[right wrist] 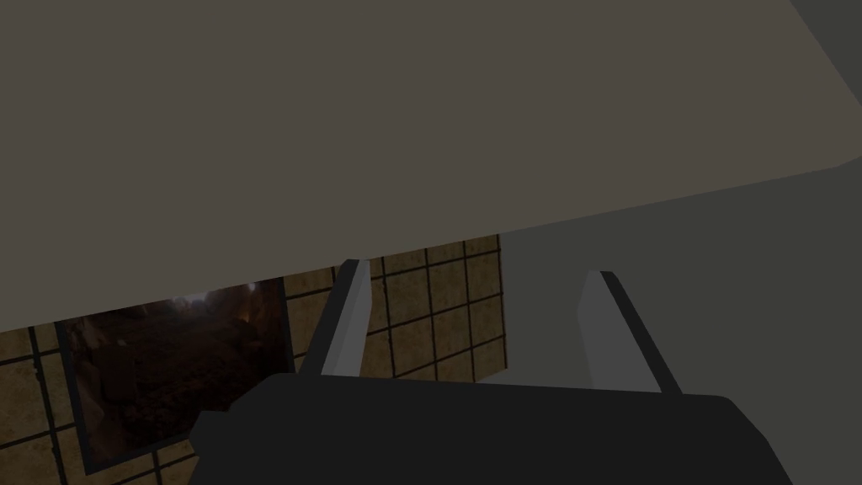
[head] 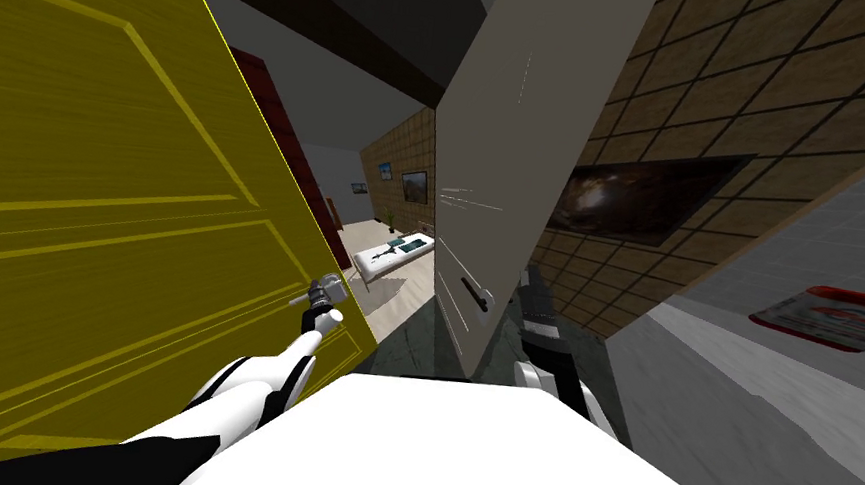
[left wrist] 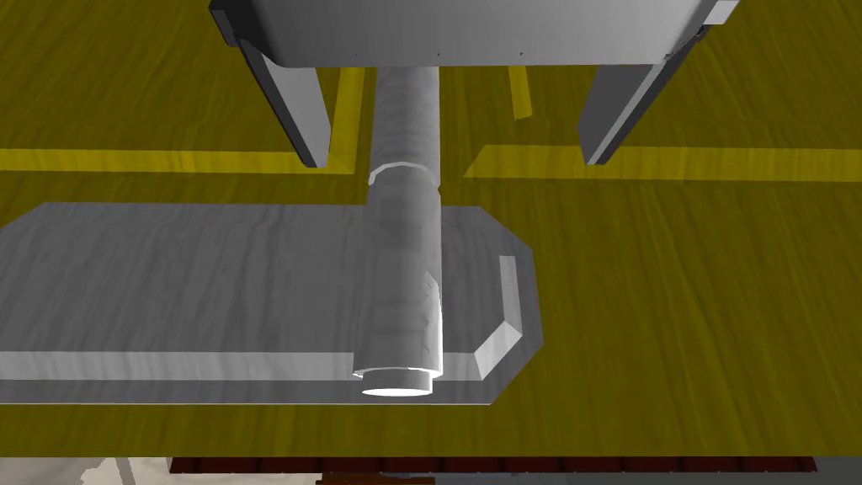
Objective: Pull the door open
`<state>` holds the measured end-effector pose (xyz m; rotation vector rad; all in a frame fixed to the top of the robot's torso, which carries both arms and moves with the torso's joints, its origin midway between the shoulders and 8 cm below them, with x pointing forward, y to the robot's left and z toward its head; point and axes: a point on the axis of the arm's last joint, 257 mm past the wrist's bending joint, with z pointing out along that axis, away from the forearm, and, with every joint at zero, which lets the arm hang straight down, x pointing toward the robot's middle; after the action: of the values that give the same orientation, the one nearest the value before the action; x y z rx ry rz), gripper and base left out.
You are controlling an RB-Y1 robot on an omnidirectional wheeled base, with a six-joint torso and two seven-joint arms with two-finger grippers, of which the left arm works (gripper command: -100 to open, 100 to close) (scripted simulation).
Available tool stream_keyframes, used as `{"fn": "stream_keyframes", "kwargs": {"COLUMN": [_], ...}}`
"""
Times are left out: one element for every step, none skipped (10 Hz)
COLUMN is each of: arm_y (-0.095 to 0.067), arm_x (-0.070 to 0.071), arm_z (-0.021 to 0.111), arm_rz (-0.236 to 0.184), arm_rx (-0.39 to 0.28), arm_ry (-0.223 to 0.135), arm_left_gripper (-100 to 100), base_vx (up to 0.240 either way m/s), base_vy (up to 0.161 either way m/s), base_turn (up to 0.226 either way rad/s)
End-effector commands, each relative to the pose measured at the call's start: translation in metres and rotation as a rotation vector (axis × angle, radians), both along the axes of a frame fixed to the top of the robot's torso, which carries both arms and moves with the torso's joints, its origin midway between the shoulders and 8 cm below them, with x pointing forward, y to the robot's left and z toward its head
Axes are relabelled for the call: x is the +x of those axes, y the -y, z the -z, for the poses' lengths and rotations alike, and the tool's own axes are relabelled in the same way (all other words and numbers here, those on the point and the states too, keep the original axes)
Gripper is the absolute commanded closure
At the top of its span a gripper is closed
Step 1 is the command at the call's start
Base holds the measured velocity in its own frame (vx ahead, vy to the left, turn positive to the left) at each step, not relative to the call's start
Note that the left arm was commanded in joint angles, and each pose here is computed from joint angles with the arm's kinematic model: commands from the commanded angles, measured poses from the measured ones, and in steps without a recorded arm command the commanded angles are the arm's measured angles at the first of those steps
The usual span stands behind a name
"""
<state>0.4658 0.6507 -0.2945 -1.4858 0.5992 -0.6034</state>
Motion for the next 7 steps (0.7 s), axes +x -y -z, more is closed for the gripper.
{"fn": "stream_keyframes", "kwargs": {"arm_y": [0.0,0.0,0.0,0.0,0.0,0.0,0.0], "arm_x": [0.0,0.0,0.0,0.0,0.0,0.0,0.0], "arm_z": [0.0,0.0,0.0,0.0,0.0,0.0,0.0], "arm_rz": [0.0,0.0,0.0,0.0,0.0,0.0,0.0], "arm_rx": [0.0,0.0,0.0,0.0,0.0,0.0,0.0], "arm_ry": [0.0,0.0,0.0,0.0,0.0,0.0,0.0], "arm_left_gripper": [-100,100,100,100,100,100,100], "base_vx": [0.003,-0.023,-0.027,-0.006,0.0,0.0,0.0], "base_vy": [0.014,-0.007,-0.017,-0.003,0.0,0.0,0.0], "base_turn": [-0.053,-0.004,-0.012,0.008,0.0,0.0,0.0]}}
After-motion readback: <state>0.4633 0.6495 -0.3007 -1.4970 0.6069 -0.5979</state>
